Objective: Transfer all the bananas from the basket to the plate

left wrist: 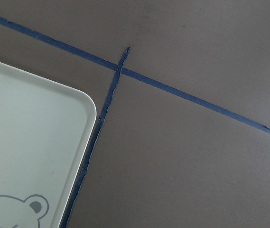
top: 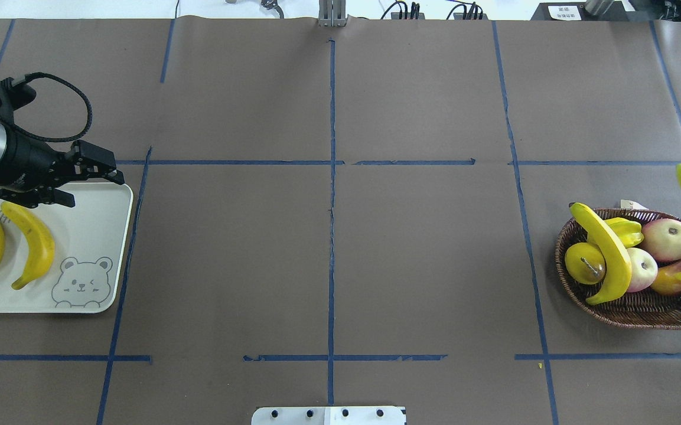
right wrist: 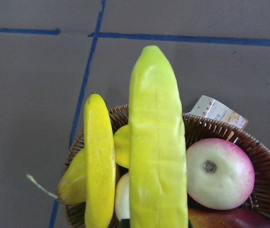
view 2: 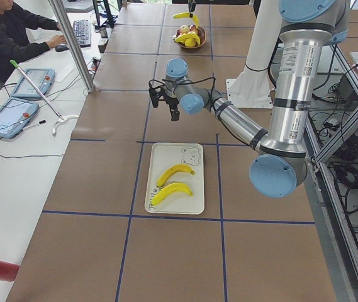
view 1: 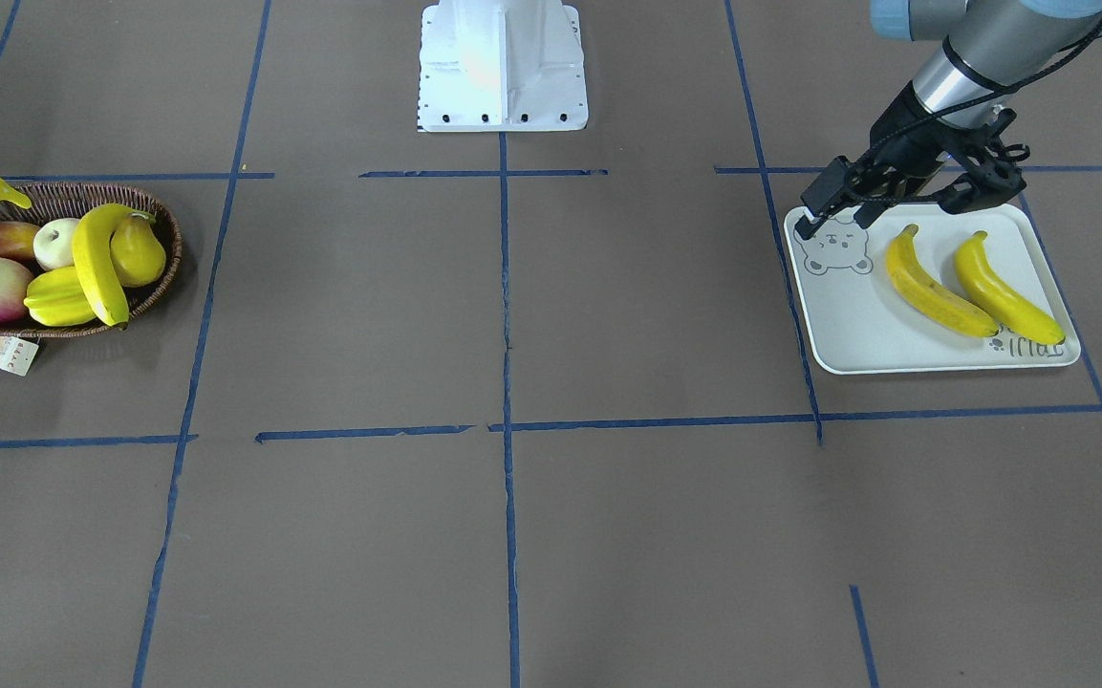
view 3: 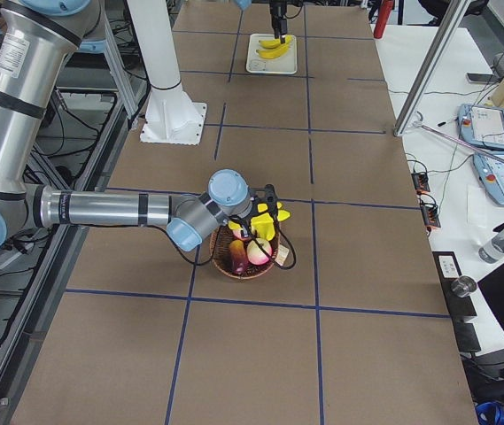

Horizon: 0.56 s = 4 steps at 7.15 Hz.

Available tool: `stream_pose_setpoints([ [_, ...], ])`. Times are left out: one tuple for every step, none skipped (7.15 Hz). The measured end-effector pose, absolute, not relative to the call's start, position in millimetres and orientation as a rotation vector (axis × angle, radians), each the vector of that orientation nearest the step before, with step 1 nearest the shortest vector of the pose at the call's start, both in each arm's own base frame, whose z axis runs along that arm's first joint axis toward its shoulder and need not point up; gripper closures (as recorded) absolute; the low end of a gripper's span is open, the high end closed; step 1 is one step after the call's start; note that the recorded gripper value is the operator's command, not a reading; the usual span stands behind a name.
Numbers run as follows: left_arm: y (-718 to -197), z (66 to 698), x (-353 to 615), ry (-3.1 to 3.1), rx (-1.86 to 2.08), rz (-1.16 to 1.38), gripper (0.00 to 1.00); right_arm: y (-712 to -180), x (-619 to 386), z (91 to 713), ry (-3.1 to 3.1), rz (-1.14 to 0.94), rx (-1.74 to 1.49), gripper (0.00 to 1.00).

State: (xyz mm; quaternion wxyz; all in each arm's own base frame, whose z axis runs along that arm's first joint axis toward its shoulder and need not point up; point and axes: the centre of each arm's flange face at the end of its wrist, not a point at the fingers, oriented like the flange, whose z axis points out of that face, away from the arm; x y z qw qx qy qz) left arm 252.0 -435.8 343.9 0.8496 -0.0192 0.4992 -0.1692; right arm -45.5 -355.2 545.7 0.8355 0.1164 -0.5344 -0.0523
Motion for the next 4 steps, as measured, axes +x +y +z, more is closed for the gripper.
stream_pose_setpoints([
  [-435,343,252,1.054,-0.041,-0.357,0.01,-366,-30,526,-1.177,-0.099,0.283,1.00],
  [-436,340,252,1.058,-0.041,-0.357,0.01,-387,-27,499,-1.214,-0.093,0.307,0.99],
  [-437,335,255,1.067,-0.039,-0.356,0.01,-423,-46,454,-1.255,-0.067,0.288,0.99],
  [-438,328,261,1.079,-0.042,-0.359,0.01,-456,-88,401,-1.289,-0.038,0.243,0.99],
])
